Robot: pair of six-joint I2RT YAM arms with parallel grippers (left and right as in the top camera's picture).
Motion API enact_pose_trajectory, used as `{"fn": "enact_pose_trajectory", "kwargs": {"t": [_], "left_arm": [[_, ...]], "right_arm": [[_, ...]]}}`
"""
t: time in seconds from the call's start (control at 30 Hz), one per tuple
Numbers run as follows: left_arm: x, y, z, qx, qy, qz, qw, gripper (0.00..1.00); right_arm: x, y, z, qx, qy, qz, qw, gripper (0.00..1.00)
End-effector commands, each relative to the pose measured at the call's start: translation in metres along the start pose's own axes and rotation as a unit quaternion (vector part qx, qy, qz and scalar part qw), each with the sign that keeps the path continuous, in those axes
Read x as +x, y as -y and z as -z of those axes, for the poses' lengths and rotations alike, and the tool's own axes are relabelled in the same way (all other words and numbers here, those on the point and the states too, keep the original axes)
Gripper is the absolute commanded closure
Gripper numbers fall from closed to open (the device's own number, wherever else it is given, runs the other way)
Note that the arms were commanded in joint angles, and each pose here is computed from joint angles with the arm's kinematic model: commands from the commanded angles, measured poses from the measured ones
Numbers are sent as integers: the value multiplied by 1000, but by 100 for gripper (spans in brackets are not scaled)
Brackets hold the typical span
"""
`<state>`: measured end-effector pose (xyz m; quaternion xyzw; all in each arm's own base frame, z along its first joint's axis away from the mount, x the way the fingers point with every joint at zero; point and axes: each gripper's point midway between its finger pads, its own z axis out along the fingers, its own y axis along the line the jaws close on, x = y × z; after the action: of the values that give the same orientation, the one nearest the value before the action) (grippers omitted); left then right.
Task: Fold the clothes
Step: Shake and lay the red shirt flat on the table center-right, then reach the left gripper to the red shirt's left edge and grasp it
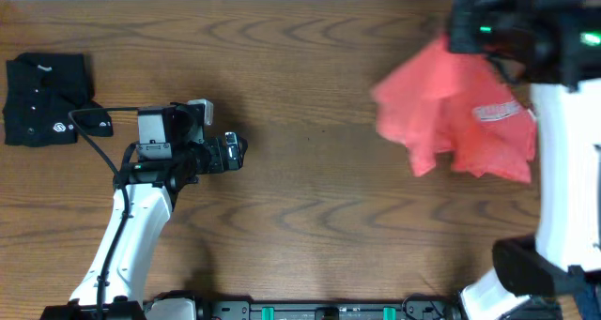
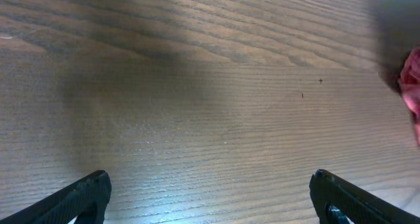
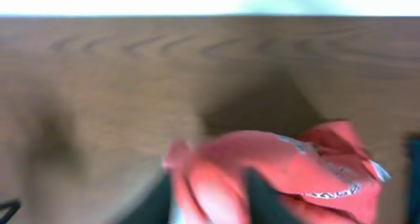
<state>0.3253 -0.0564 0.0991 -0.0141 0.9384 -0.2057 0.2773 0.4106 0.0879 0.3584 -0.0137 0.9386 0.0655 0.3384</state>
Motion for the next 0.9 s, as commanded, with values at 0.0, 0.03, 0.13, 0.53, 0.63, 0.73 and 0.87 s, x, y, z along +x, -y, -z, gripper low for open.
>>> {"fn": "enact_pose_trajectory", "kwargs": {"t": [0.0, 0.03, 0.13, 0.53, 0.63, 0.73, 0.87], "left_arm": [[-9, 0, 5, -4, 13, -1, 1000, 2], [-9, 0, 5, -4, 13, -1, 1000, 2], [-9, 0, 5, -4, 13, -1, 1000, 2], [6, 23, -2, 17, -19, -6, 1000, 2], [11, 48, -11, 40, -25, -41, 998, 2], [22, 73, -23, 63, -42, -67, 995, 2], [40, 100, -47, 84, -73, -62, 992, 2]], "right_arm": [[12, -40, -30, -47, -40, 24, 998, 1], [15, -49, -39, -54, -50, 32, 997, 1], [24, -74, -64, -72, -72, 58, 993, 1], [4, -19, -34, 10, -25, -12, 1000, 1], [14, 10, -23, 34, -47, -32, 998, 1], [29, 26, -19, 49, -78, -31, 995, 1], [41, 27, -16, 54, -103, -20, 993, 1]]}}
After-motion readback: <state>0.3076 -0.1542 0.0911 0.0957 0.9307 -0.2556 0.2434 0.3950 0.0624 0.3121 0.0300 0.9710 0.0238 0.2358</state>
